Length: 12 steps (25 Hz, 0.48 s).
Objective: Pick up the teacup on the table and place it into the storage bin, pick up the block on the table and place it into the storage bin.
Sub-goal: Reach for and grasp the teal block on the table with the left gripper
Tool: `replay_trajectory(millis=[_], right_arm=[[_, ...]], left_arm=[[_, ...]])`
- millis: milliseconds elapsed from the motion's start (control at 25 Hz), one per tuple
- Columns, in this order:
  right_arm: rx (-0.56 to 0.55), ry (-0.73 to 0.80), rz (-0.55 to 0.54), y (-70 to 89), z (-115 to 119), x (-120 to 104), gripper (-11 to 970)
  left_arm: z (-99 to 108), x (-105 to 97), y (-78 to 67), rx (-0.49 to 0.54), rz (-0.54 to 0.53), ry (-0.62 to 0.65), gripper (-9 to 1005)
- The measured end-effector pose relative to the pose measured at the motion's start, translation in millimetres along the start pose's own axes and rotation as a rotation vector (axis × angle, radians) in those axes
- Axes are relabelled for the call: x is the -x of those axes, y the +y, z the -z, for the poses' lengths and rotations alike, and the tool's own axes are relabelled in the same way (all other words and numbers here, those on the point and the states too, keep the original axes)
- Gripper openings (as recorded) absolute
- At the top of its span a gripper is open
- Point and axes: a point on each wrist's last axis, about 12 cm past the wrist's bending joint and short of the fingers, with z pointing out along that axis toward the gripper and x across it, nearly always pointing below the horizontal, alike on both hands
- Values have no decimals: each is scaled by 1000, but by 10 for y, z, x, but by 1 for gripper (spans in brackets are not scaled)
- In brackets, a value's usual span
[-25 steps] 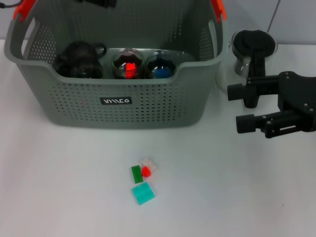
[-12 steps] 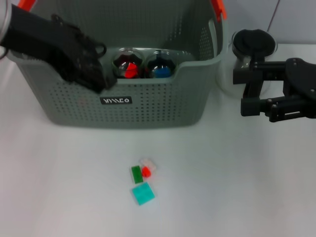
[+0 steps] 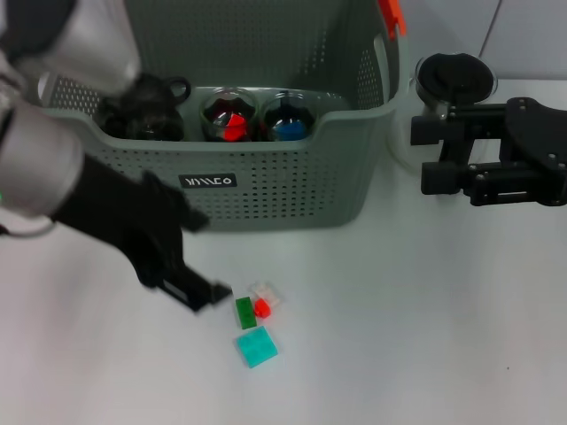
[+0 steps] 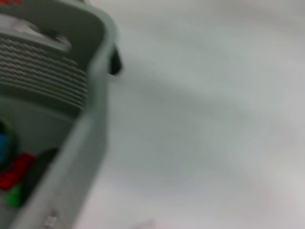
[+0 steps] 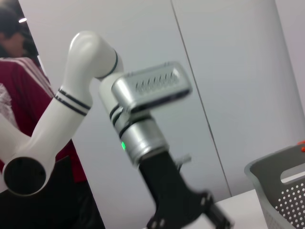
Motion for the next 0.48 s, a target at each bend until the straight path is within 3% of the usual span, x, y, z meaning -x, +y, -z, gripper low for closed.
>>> replay_trajectory(millis=[80, 200, 480], right_arm=[[1, 0, 1, -3, -8, -5, 877], [10, 10, 0, 1, -26, -27, 738], [27, 79, -12, 27, -32, -148, 749]], left_arm=[[-123, -15, -29, -50, 7, 26, 914], [-291, -29, -34, -115, 25, 53, 914], [-704, -20, 47, -199, 49, 99, 913]])
